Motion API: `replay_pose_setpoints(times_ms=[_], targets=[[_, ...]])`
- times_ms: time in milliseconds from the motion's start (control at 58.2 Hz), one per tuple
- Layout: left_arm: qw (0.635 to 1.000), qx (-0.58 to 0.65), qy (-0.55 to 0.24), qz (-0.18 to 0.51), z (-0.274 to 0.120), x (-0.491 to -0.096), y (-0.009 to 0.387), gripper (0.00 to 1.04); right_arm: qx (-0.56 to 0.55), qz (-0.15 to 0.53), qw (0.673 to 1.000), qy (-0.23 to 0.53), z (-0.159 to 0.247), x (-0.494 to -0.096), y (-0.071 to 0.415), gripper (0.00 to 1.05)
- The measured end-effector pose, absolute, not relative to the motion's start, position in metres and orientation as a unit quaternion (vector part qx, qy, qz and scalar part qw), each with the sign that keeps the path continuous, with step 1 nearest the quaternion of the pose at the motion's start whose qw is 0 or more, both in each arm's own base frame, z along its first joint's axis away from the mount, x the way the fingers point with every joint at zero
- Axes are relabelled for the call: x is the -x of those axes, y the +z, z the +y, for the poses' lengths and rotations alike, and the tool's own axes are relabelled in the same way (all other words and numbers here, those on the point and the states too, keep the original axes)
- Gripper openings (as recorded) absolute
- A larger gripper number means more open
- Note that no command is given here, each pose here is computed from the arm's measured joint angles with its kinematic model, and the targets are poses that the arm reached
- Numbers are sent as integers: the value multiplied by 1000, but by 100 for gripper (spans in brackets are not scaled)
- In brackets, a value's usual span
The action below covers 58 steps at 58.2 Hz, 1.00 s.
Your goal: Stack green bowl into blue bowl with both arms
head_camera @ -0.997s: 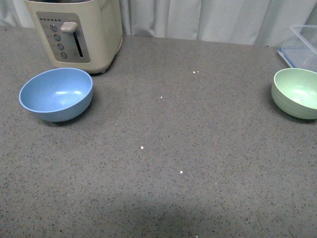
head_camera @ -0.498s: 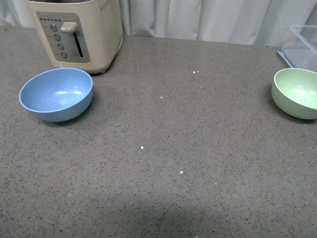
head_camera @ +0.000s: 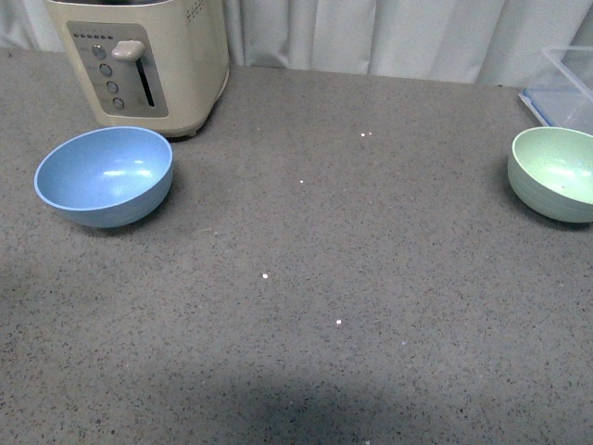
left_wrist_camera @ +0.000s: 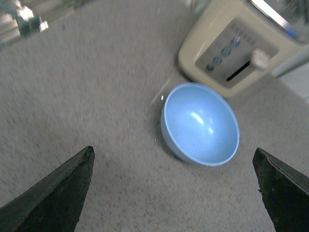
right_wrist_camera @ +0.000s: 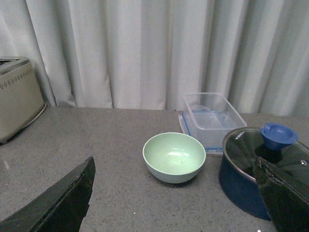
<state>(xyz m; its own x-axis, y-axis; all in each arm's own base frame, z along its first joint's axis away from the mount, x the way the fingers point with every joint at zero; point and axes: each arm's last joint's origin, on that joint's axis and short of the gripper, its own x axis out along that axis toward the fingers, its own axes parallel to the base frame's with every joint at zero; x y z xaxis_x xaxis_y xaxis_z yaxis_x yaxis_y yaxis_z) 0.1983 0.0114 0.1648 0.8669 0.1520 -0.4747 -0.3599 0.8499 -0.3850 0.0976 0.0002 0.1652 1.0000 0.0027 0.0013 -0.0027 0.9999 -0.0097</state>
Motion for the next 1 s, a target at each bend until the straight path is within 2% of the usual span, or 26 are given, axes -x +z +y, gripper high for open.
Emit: replay_pose_setpoints(times_ms=[138,550,997], targets=[[910,273,153,272,8,-224,148,98,5,-1,1000,2,0,-98,165,96],[910,241,138,306,-13,-293,110,98,5,-1,1000,1,0,-98,165,96],[901,232,157,332,-3,-325,87,98,5,-1,1000,1,0,-98,165,96]])
